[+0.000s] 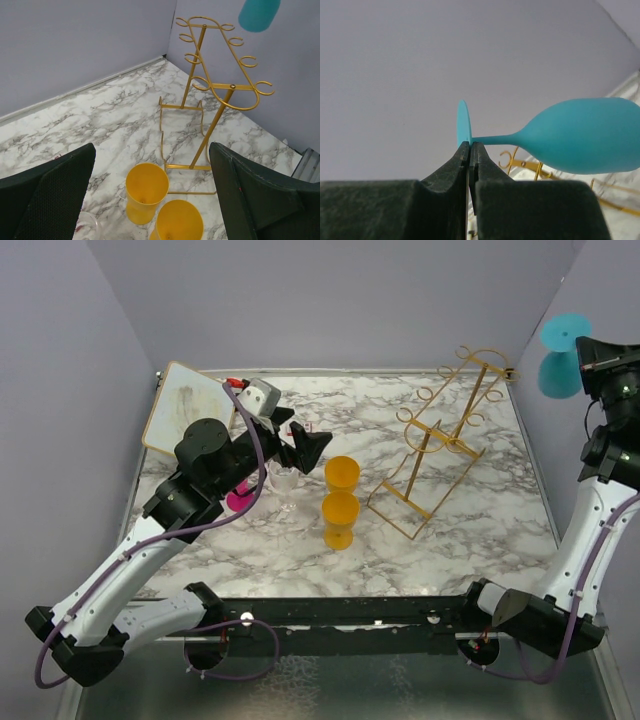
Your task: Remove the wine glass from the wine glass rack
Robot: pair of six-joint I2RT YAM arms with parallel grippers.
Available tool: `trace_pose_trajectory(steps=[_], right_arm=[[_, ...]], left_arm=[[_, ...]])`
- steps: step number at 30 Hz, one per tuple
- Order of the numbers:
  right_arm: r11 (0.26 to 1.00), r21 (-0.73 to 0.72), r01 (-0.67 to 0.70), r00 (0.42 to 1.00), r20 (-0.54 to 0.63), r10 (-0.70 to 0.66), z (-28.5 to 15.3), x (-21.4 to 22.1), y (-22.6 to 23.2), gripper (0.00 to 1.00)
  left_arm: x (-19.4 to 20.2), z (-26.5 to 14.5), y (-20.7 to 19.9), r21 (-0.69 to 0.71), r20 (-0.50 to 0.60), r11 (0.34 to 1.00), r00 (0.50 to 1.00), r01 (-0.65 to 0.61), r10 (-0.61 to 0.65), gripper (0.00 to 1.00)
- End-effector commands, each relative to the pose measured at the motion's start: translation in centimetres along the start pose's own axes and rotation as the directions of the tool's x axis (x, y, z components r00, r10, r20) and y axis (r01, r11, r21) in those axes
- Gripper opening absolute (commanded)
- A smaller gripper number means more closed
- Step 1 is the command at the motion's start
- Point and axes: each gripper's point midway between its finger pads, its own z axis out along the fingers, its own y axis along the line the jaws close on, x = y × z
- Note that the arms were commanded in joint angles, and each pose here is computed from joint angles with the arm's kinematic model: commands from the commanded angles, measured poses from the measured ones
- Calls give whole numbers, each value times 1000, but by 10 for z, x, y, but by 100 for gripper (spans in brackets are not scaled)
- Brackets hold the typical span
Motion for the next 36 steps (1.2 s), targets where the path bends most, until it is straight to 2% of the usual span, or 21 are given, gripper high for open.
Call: trace_pose_trajectory(steps=[1, 5, 8, 12, 17, 21, 25, 32, 36], right_arm=[[932, -179, 315, 947, 114, -299, -4, -30, 57, 2], [789, -383, 481, 876, 177, -448, -4, -19, 109, 2], [631, -544, 552, 819, 212, -534, -7, 12, 147, 2], [431, -690, 581, 760, 271, -590, -18, 58, 184, 2], [192, -789, 583, 690, 357, -630, -43, 119, 214, 2], [-9, -843, 538, 648, 420, -636, -76, 172, 227, 2], [-192, -850, 491, 627, 498, -599, -123, 208, 224, 2], [-364, -787, 499, 600, 616, -511, -189, 219, 201, 2], [-454, -744, 491, 582, 667, -464, -219, 220, 184, 2]], left_arm=[[-3, -6, -6, 33, 11, 999, 1000, 25, -25, 99], [-6, -6, -10, 47, 16, 998, 999, 46, -47, 99], [-9, -6, -13, 59, 19, 996, 997, 67, -68, 99], [-16, -7, -18, 73, 26, 992, 994, 102, -104, 99], [-28, -8, -23, 86, 37, 986, 988, 144, -147, 99], [-47, -13, -31, 107, 60, 975, 978, 193, -200, 99], [-63, -20, -38, 125, 80, 947, 948, 297, -308, 99], [-83, -32, -56, 205, 76, 844, 852, 495, -518, 99], [-87, -33, -66, 242, 36, 787, 805, 567, -592, 99]])
